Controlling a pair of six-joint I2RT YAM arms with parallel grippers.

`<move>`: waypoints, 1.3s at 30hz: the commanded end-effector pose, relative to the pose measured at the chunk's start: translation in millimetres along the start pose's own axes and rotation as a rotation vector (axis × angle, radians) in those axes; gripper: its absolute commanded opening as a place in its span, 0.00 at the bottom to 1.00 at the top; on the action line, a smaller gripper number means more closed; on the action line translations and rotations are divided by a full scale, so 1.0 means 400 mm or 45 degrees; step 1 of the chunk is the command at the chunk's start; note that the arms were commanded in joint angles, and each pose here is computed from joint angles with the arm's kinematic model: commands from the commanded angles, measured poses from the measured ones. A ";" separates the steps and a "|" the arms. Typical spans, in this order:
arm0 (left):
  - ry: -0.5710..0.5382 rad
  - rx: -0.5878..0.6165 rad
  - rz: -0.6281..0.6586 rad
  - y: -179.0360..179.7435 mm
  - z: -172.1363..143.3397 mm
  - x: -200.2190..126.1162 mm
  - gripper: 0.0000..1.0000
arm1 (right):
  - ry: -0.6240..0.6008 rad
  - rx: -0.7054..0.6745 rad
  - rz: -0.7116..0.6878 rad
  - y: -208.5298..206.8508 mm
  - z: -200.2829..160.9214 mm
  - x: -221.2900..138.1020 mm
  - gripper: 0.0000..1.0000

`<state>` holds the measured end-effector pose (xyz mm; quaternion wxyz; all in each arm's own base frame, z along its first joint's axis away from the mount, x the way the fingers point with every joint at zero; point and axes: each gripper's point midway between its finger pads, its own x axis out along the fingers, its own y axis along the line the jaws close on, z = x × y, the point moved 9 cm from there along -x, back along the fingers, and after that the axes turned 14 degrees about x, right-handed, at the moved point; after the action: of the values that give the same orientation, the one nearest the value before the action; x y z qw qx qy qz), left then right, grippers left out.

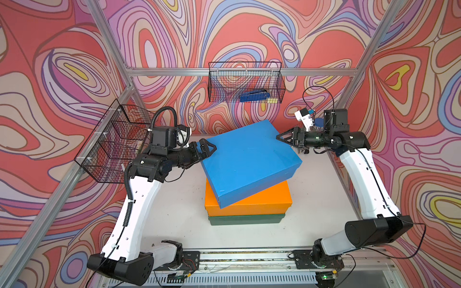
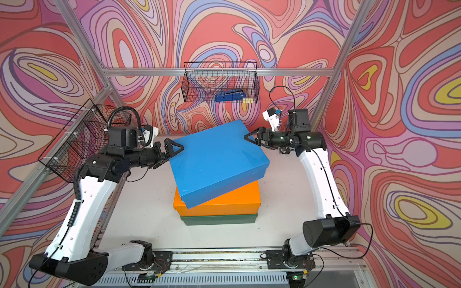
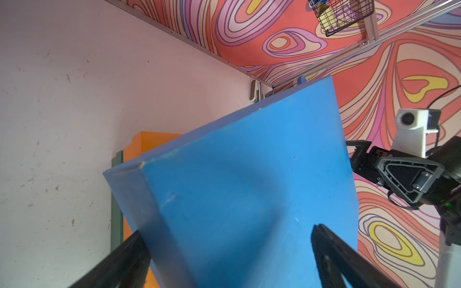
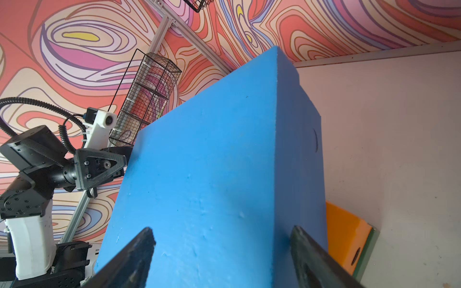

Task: Stack the shoeboxes
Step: Adjust the shoebox.

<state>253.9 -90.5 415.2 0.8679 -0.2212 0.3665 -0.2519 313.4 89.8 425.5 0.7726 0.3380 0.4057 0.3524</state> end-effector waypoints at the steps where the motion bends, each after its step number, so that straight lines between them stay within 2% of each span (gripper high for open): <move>1: -0.042 0.083 -0.076 -0.030 0.029 -0.003 1.00 | 0.012 0.021 0.019 0.017 -0.025 -0.016 0.87; 20: -0.008 0.114 -0.101 -0.024 0.088 0.064 1.00 | -0.019 0.120 -0.051 0.022 -0.122 -0.065 0.87; 28: 0.008 0.126 -0.122 -0.025 0.104 0.084 1.00 | 0.011 0.131 -0.060 0.042 -0.153 -0.051 0.87; 32: 0.018 0.132 -0.118 -0.021 0.104 0.092 1.00 | 0.019 0.126 -0.104 0.043 -0.163 -0.037 0.87; 39: 0.035 0.147 -0.103 -0.016 0.096 0.091 1.00 | -0.076 0.111 -0.251 0.034 -0.152 -0.055 0.90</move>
<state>307.7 -102.7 410.7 0.8653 -0.1906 0.3752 -0.2721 251.3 94.4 416.2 0.7900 0.3470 0.4297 0.2662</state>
